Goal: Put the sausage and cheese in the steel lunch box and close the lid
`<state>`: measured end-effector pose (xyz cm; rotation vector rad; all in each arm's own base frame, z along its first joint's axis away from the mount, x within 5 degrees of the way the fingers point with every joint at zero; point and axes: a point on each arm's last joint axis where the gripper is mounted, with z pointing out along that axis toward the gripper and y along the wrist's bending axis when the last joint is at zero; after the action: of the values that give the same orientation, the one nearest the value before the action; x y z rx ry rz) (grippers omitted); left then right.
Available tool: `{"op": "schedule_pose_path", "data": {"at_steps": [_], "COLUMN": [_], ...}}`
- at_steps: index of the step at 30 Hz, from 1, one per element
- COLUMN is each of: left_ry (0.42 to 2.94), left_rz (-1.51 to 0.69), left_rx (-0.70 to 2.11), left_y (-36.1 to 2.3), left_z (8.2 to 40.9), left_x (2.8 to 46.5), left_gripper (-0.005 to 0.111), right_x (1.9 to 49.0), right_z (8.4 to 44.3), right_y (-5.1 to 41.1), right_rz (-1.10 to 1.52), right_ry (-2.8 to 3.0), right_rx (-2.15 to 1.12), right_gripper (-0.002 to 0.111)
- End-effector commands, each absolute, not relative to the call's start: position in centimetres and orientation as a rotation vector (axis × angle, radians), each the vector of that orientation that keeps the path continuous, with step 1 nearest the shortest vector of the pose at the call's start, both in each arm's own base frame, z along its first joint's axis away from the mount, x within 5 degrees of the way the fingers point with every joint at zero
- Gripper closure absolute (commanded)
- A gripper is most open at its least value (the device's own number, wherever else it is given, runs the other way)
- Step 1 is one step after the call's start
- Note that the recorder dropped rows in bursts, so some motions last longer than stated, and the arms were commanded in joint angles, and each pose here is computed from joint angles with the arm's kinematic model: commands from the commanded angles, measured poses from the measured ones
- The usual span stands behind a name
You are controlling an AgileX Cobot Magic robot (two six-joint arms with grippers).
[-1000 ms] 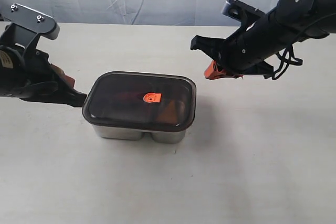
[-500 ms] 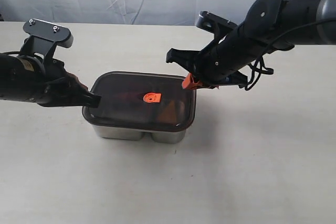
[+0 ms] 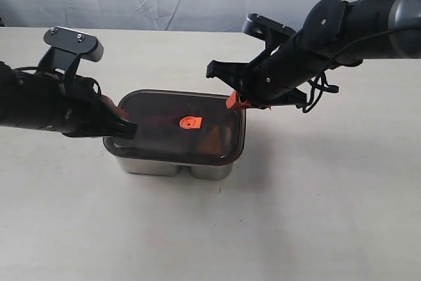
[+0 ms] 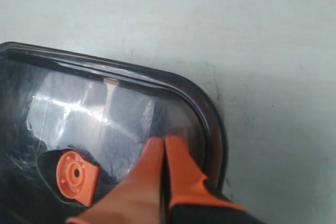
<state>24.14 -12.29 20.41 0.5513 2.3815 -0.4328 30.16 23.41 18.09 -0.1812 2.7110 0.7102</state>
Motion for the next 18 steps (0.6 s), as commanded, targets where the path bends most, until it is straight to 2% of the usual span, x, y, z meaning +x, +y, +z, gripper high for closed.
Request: {"op": "schedule_pose_path", "data": {"at_steps": [1,8,18], "left_ry": [2.428,2.488,2.527], "left_rz": [-0.437,-0.414,-0.401], "left_rx": [0.547,0.546,0.549], "left_y": [-12.5,-12.6,-12.6], "left_z": [19.0,17.1,15.9], "left_x": [24.7,25.2,25.4], "left_gripper": [0.107,0.107,0.107], "right_x": [30.5,30.7,31.0], "right_z": [18.3,18.1,13.8], "right_y": [23.5,23.6,23.8], "right_rz": [0.712,0.706,0.662], "right_ry": [2.681,2.665,2.791], "right_rx": [-0.178,-0.167,-0.137], "right_gripper": [0.108,0.108,0.108]}}
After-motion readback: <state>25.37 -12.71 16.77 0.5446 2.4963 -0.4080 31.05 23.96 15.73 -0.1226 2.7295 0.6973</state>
